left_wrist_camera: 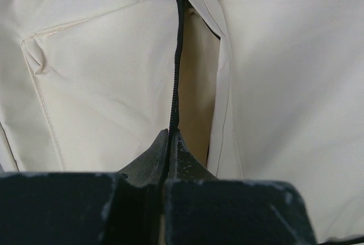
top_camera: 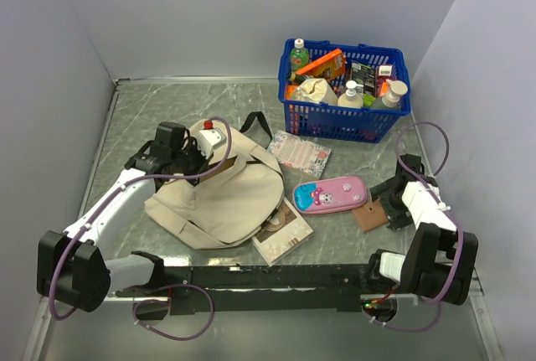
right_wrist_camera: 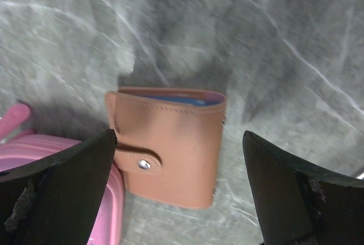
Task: Pack the student bag
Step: Pick up the personal item from the center of the board.
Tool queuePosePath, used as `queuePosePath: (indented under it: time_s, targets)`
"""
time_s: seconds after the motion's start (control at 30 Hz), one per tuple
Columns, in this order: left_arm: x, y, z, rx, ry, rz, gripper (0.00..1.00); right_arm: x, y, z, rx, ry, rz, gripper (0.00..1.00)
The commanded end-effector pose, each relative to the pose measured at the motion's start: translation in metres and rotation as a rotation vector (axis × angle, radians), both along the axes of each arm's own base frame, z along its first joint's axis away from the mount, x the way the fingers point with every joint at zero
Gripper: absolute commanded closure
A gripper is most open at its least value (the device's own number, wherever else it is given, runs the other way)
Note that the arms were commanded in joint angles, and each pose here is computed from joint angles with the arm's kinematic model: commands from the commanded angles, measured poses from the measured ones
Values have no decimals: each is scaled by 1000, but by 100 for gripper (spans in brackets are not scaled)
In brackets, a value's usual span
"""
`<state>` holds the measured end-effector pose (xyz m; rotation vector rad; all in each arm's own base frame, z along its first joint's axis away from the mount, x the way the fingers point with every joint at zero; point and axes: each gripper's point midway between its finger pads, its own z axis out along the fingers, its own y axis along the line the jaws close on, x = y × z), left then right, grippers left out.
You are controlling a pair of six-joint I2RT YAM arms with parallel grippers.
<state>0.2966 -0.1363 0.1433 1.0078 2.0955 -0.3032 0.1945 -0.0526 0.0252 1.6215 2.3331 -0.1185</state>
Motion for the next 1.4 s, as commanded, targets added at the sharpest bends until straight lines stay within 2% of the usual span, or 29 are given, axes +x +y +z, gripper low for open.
queuePosePath:
  time_s: [0.0, 0.3, 0.63, 0.7, 0.73, 0.93, 1.03, 1.1, 1.37]
  targets:
    - [9, -7, 20, -39, -64, -28, 99, 25, -7, 5, -8, -74, -19, 0]
    - [6, -12, 30, -67, -79, -51, 99, 12, -18, -10, -48, 74, -33, 0]
    - [2, -13, 31, -72, -82, -72, 99, 20, -21, -20, -62, 77, -37, 0]
    - [2, -14, 32, -79, -83, -75, 99, 20, -20, -22, -60, 84, -36, 5]
    - [2, -14, 33, -81, -84, -74, 99, 19, -18, -24, -58, 83, -29, 12]
    - [3, -14, 33, -78, -87, -75, 99, 21, -19, -5, -100, 1, -15, 37]
    - [4, -14, 35, -76, -96, -74, 99, 25, -20, 19, -133, -83, 5, 44]
    - [3, -14, 34, -80, -91, -74, 99, 26, -17, 28, -141, -115, 23, 45]
    - [3, -15, 35, -85, -86, -68, 99, 30, 18, 90, -136, -322, 153, 40]
